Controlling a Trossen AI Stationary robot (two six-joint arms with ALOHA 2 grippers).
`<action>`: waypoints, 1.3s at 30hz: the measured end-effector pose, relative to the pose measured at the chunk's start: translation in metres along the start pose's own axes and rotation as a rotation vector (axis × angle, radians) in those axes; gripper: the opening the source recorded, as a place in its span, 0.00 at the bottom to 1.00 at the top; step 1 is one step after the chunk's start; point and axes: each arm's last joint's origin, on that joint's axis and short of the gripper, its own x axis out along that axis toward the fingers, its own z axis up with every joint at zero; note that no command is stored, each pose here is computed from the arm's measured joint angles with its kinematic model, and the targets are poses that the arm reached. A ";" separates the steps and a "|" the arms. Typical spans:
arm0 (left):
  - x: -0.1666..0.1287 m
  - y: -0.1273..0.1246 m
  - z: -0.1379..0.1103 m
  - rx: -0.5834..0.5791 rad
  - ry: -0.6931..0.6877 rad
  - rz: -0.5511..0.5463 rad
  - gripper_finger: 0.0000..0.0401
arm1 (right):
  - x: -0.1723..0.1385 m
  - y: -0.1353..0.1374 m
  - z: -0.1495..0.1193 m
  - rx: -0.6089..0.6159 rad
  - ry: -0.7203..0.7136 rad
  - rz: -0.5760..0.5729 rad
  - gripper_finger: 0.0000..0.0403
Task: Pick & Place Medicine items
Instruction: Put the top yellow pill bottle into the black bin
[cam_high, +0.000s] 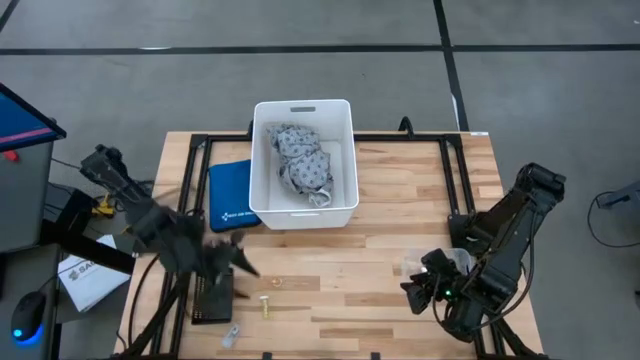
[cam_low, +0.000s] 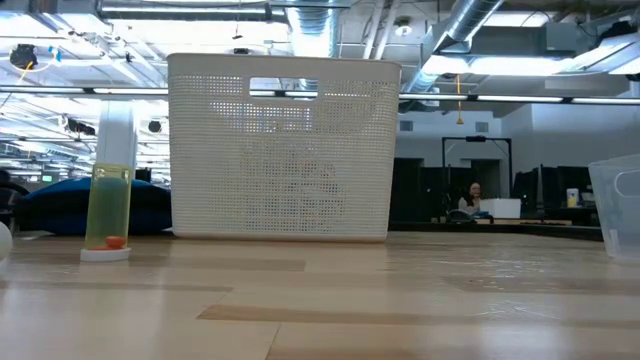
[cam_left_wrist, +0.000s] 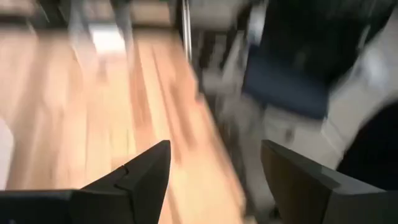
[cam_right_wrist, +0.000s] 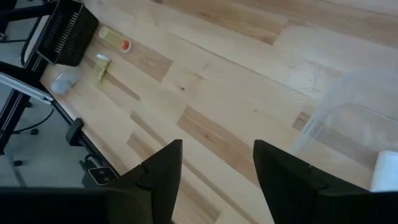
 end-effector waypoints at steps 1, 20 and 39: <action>0.007 -0.005 -0.006 0.016 0.064 0.008 0.60 | 0.000 0.000 0.000 0.000 0.000 0.001 0.48; 0.117 0.011 -0.069 0.039 0.431 0.400 0.62 | 0.000 0.004 0.001 0.014 -0.065 0.053 0.48; 0.125 0.042 -0.067 -0.046 0.543 0.362 0.62 | -0.004 0.007 -0.005 0.014 -0.088 0.114 0.48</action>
